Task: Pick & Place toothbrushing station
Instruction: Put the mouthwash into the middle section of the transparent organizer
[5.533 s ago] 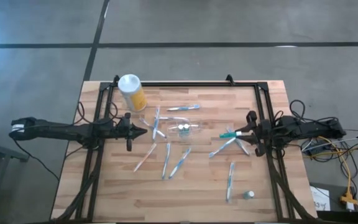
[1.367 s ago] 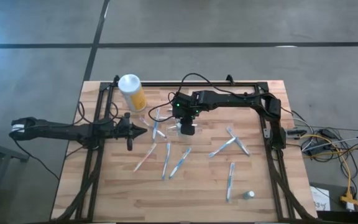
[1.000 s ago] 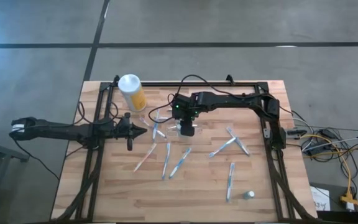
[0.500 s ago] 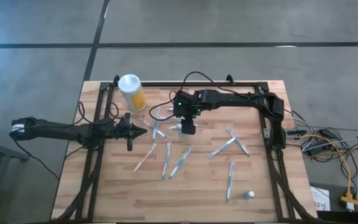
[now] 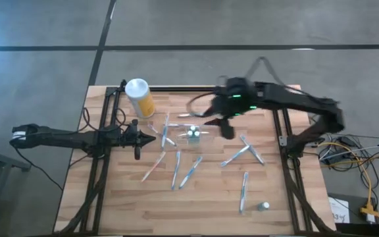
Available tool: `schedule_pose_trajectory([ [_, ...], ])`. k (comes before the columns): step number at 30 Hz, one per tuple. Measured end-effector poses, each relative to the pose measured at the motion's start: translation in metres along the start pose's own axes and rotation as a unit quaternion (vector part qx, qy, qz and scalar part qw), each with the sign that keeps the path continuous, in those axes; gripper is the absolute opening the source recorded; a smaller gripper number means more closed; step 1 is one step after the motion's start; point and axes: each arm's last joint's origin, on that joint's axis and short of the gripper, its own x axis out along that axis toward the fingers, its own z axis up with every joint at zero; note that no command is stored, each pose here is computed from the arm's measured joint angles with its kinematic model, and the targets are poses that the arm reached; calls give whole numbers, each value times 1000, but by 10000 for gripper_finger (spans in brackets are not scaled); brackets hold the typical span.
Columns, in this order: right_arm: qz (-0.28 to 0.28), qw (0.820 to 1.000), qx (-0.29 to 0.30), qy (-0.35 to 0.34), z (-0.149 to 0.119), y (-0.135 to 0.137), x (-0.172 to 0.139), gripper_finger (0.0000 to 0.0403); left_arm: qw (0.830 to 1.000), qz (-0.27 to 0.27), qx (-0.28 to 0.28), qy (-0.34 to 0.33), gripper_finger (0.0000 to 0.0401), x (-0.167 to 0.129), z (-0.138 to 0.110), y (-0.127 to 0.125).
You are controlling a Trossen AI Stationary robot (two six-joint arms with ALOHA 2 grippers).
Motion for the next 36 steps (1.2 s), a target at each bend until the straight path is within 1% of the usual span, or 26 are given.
schedule_pose_trajectory([
  [3, -1, 995, 10, -96, -5, 17, -49, 160, 1000, 0, 0, 1, 5, 0, 0, 0],
  [6, 1, 981, 29, -191, -24, 34, -92, 156, 1000, 2, 0, 0, 5, 0, 0, 0],
  [8, 5, 970, 39, -240, -44, 45, -114, 154, 1000, 2, 0, 0, 5, 0, 0, 0],
  [10, 9, 961, 42, -273, -67, 54, -130, 150, 1000, 2, 0, 0, 5, 0, 0, 0],
  [13, 2, 950, 43, -308, -104, 62, -144, 141, 1000, 2, 0, -1, 5, 0, 0, 0],
  [15, -9, 946, 54, -319, -127, 63, -148, 132, 1000, 1, -1, -3, 5, 0, 0, 0],
  [18, -17, 941, 73, -330, -157, 63, -149, 106, 1000, 1, -1, -5, 5, 0, 1, 0],
  [21, -14, 940, 83, -331, -180, 64, -144, 67, 1000, 1, -1, -5, 5, 0, 1, 0],
  [24, -5, 941, 88, -326, -197, 65, -136, 24, 1000, 5, -1, -6, 5, 0, 1, 0],
  [25, 1, 942, 86, -324, -201, 65, -133, 16, 1000, 8, -1, -7, 5, 0, 1, 0],
  [33, 10, 954, 81, -289, -229, 67, -103, 13, 1000, 14, -1, -8, 5, 0, 1, 1],
  [36, 17, 956, 96, -277, -237, 67, -89, 12, 1000, 15, 0, -5, 5, 0, 0, 1],
])
